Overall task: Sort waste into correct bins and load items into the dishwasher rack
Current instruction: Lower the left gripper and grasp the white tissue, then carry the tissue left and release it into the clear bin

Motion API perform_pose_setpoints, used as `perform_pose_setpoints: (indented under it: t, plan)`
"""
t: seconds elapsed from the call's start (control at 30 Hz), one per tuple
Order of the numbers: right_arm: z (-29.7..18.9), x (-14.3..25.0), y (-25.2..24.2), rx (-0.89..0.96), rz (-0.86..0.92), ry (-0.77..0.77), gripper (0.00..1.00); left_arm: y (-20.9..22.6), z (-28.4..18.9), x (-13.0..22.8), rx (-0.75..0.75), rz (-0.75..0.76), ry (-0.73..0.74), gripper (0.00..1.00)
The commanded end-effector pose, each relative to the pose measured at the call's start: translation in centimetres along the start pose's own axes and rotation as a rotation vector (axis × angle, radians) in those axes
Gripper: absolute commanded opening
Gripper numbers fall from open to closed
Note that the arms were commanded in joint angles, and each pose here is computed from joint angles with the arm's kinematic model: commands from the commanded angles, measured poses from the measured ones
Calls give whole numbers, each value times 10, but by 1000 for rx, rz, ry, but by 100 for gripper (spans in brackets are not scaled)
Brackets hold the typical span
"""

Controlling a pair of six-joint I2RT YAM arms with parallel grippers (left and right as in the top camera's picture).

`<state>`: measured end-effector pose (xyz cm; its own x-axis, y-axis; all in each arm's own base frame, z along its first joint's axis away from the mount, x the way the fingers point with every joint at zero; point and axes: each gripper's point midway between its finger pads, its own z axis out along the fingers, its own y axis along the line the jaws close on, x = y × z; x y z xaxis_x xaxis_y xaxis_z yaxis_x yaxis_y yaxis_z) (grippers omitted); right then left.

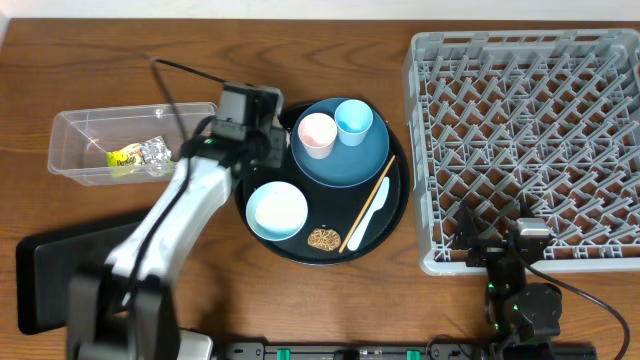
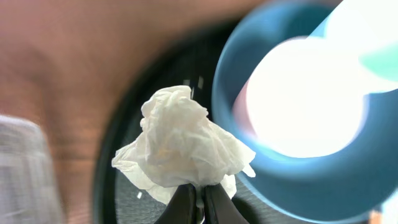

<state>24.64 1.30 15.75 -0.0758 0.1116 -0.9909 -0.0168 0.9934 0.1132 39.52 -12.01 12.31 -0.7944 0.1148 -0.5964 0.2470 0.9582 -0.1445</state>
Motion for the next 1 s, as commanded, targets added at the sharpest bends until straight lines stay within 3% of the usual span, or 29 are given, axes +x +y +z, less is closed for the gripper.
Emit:
perform_pose_setpoints:
  t: [0.0, 0.23, 0.5, 0.97]
  plan:
    - [0, 1, -3, 13, -13, 2, 99, 5, -36, -25, -54, -6, -114, 6]
    - [0, 1, -3, 13, -13, 2, 99, 48, -78, -39, -278, -47, -213, 6]
    - [0, 1, -3, 13, -13, 2, 99, 118, -78, -18, -386, -303, -163, 6]
    - [0, 1, -3, 13, -13, 2, 99, 171, -30, 29, -409, -499, 3, 6]
